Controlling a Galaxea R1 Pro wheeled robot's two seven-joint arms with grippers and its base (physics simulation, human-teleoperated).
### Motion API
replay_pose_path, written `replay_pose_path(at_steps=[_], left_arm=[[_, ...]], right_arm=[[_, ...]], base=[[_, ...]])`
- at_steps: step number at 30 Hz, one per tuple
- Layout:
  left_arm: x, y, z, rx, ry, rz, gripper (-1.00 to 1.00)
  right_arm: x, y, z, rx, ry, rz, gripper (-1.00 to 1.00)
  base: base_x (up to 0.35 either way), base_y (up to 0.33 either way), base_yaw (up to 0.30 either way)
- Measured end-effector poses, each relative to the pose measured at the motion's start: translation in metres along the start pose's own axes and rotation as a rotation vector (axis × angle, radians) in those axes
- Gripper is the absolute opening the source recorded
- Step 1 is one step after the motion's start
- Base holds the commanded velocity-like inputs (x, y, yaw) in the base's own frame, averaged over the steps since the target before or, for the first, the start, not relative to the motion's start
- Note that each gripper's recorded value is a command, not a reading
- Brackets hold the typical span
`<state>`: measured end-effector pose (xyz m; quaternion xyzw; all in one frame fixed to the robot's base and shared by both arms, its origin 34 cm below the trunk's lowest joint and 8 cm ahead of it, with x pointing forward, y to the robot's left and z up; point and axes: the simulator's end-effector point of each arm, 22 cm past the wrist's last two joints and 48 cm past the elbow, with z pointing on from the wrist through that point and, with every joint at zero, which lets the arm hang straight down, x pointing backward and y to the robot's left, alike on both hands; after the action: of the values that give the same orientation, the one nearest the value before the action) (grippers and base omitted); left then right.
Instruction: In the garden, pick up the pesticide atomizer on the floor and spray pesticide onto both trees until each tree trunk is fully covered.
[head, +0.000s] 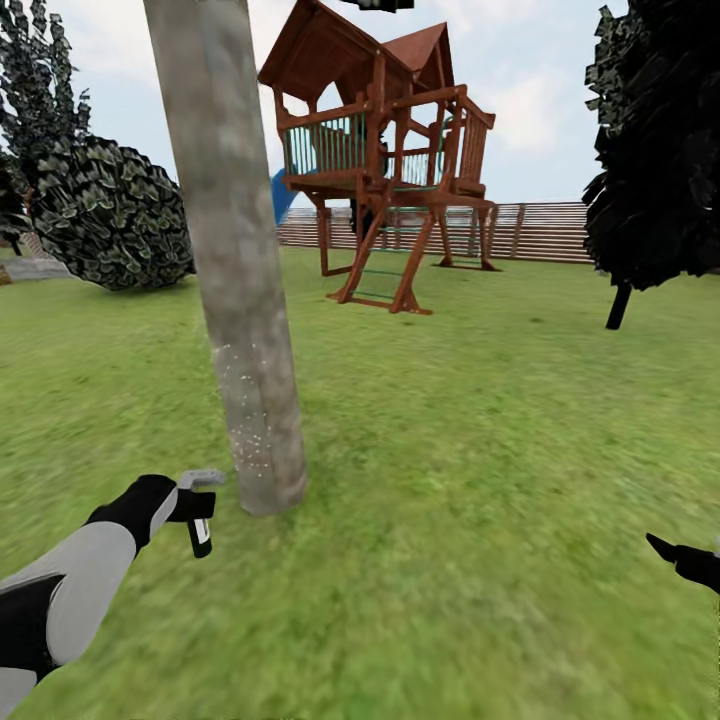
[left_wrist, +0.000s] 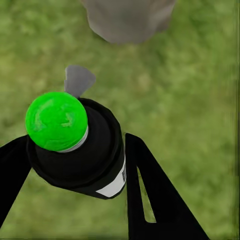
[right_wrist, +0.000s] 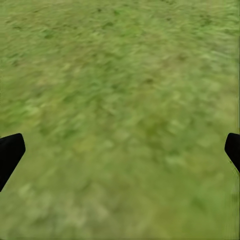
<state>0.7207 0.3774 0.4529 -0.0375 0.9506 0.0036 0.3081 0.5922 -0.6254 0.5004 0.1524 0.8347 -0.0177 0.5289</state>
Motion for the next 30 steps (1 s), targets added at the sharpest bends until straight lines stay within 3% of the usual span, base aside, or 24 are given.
replay_pose_path(at_steps=[6,30], left_arm=[[0.0006,-0.0001,0.0001,0.0,0.002,0.0,-1.0],[0.0006,-0.0009,0.0002,0.0,0.002,0.0,-1.0]], right_arm=[[0.0,0.0004,0.0002,-0.001,0.002,-0.005,1.0],[0.0001,0.0005,0.0002,-0.001,0.002,-0.005,1.0]], base=[[0.0,-0.327,0.045],[0.0,-0.327,0.251]])
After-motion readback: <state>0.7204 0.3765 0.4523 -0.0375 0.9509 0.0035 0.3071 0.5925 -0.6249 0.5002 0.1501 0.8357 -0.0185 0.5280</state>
